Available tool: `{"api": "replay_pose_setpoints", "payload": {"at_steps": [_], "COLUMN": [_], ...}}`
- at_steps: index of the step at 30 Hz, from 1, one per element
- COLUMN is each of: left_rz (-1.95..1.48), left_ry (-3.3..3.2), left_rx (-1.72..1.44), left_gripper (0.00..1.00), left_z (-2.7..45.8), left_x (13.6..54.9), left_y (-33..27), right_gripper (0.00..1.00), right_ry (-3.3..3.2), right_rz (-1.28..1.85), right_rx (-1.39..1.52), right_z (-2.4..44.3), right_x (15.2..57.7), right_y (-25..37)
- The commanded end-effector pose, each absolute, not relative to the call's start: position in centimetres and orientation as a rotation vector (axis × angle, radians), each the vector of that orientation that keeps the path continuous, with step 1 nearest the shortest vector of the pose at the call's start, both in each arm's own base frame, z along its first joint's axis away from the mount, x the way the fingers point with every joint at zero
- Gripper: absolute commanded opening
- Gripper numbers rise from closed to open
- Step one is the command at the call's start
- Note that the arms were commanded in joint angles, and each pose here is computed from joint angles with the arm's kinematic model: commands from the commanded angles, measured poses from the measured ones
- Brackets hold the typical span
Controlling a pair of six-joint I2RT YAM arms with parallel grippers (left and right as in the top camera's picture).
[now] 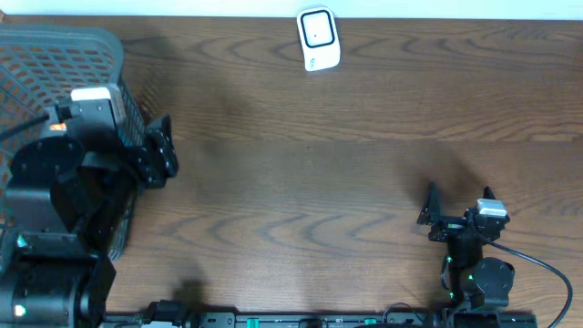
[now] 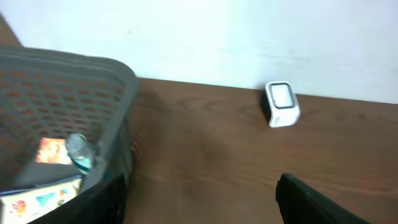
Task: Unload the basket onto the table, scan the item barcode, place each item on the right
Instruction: 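Reach the left gripper into the basket and grasp the teal bottle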
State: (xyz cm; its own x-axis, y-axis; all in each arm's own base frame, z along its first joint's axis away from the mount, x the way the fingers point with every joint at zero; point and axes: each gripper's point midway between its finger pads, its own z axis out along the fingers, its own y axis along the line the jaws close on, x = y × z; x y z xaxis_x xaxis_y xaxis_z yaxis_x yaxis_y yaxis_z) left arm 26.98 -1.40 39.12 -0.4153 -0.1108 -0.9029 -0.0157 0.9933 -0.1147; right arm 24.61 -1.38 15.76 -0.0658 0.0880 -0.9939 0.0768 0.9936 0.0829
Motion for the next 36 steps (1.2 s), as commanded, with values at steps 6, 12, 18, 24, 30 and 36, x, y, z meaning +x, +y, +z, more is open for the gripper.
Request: {"api": "replay_pose_setpoints", "payload": {"at_steps": [6, 12, 18, 24, 30, 36], "left_rz": [0.131, 0.221, 0.168, 0.124, 0.137, 0.138], "left_ry": [1.940, 1.959, 2.040, 2.217, 2.310, 2.307], "left_rx": [-0.558, -0.854, -0.978, -1.042, -1.074, -1.072], "left_gripper": [0.94, 0.94, 0.95, 0.95, 0.95, 0.96], "left_z": [39.2, 38.0, 36.2, 31.1, 27.9, 27.4], "left_x": [28.5, 29.1, 30.7, 32.7, 33.9, 34.9], "left_y": [5.9, 11.7, 14.1, 14.7, 15.2, 15.6], "right_gripper": [0.99, 0.99, 0.99, 0.99, 0.99, 0.99], "right_ry": [1.638, 1.638, 1.638, 1.638, 1.638, 1.638], "right_rz": [0.014, 0.014, 0.014, 0.014, 0.014, 0.014], "right_rx": [0.124, 0.124, 0.124, 0.124, 0.124, 0.124], "right_z": [15.7, 15.7, 15.7, 15.7, 15.7, 15.7], "right_x": [24.6, 24.6, 24.6, 24.6, 24.6, 24.6], "right_y": [-1.2, -1.2, -1.2, -1.2, -1.2, -1.2]}}
